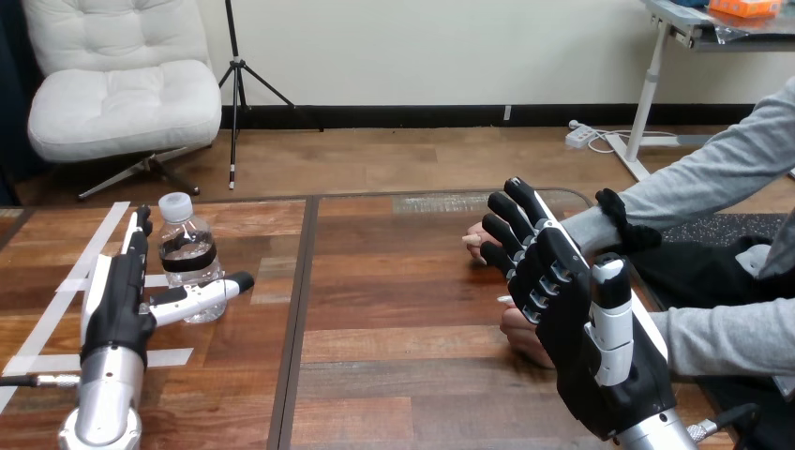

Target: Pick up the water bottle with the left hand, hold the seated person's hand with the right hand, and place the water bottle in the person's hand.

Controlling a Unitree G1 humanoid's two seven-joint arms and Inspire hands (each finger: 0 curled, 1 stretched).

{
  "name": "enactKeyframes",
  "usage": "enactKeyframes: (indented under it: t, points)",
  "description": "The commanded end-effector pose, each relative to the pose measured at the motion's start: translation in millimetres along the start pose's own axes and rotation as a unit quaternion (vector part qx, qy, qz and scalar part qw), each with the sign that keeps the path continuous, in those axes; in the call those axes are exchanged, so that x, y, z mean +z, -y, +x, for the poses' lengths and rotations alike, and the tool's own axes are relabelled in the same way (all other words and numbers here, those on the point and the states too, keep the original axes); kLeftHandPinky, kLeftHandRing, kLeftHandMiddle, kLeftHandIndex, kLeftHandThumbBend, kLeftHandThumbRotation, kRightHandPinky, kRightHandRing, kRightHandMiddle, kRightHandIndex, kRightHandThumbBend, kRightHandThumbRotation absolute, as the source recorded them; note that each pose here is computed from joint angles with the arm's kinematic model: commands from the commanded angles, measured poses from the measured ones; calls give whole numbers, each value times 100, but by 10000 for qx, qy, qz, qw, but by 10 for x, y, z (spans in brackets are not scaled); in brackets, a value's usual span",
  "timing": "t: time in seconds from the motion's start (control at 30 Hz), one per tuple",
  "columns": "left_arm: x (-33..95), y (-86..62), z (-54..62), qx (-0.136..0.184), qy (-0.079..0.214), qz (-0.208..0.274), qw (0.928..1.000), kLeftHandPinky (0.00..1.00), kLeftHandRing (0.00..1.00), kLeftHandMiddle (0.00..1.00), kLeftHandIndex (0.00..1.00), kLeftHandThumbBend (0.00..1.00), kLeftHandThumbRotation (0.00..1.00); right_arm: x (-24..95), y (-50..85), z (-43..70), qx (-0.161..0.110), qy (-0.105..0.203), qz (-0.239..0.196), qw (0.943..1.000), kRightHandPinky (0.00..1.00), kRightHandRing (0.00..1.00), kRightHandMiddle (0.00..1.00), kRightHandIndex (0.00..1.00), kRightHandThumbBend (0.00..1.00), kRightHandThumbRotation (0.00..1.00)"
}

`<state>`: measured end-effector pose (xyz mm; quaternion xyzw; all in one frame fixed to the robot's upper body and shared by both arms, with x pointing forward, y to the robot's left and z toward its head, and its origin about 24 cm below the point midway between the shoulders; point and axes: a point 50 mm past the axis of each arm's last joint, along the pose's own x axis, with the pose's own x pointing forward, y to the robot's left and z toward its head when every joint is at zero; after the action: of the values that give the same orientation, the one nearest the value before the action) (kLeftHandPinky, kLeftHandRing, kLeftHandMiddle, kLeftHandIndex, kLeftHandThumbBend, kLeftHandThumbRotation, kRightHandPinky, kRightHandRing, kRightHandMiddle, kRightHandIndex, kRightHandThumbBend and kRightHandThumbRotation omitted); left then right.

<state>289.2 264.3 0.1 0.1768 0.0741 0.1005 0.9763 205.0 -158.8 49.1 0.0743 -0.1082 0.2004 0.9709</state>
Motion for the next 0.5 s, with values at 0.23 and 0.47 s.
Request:
enactKeyframes:
  t: [0.23,0.47]
  points:
    - [293,19,252,278,273,54,9992,99,100,100,100,100,26,85,24,104,95,286,-114,9995,100,100,99,100,91,100]
    - [310,58,287,538,244,107,9982,97,100,100,100,100,30,84,27,105,100,296,-123,9994,100,100,99,100,91,100]
